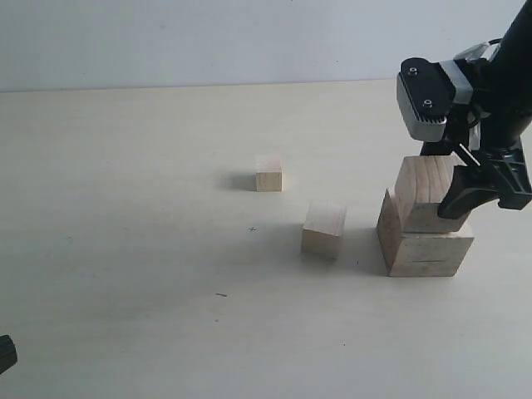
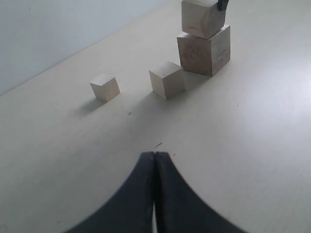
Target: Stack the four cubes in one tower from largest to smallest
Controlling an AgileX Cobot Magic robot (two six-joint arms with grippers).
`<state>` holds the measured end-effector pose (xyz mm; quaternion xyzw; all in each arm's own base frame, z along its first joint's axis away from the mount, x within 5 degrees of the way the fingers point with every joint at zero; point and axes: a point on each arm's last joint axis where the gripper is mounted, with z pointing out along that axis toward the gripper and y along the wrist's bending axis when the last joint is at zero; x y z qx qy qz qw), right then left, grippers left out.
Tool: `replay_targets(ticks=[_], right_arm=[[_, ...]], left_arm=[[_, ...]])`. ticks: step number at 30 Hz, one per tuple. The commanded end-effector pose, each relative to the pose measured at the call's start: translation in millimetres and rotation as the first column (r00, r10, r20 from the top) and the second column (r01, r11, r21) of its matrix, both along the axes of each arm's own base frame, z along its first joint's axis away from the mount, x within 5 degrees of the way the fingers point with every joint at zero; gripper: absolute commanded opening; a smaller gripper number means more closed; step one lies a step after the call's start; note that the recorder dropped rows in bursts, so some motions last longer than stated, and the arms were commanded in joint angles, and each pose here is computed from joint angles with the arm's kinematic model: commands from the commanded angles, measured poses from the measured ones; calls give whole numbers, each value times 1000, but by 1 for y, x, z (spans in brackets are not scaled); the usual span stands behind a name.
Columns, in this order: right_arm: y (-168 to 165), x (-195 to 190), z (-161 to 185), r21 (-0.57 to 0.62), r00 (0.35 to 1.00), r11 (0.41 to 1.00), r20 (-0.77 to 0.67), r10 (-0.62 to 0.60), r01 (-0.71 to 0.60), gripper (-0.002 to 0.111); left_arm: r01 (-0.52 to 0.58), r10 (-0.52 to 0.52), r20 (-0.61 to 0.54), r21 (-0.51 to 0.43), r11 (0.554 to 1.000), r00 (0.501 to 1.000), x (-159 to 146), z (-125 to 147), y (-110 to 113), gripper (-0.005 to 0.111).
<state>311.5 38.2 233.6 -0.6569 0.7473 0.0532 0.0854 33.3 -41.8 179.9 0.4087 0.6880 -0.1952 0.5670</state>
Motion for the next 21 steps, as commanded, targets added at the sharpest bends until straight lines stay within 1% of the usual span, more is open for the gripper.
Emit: replay_targets(ticks=[1,7,11,12,16,21], right_arm=[[-3,-1,1,-11,1000,1000,-10,13,-13,0],[-2,1,1,-8,999,999,13,50,-50,0],[-1,1,2,2,999,999,20,46,-46,0],[0,1,2,20,999,999,20,38,-39,0],[0,1,2,19,999,999,13,40,-41,0],[0,-5,-9,16,999,999,-9,41,-41,0]], left_arm=[[-3,3,4,-14,1000,1000,0,1,0,0],[-3,3,4,-14,1000,1000,0,1,0,0],[-3,3,4,-14,1000,1000,0,1,0,0],[-3,3,4,-14,1000,1000,0,1,0,0],[-3,3,4,-14,1000,1000,0,1,0,0],[-3,3,4,-14,1000,1000,0,1,0,0]])
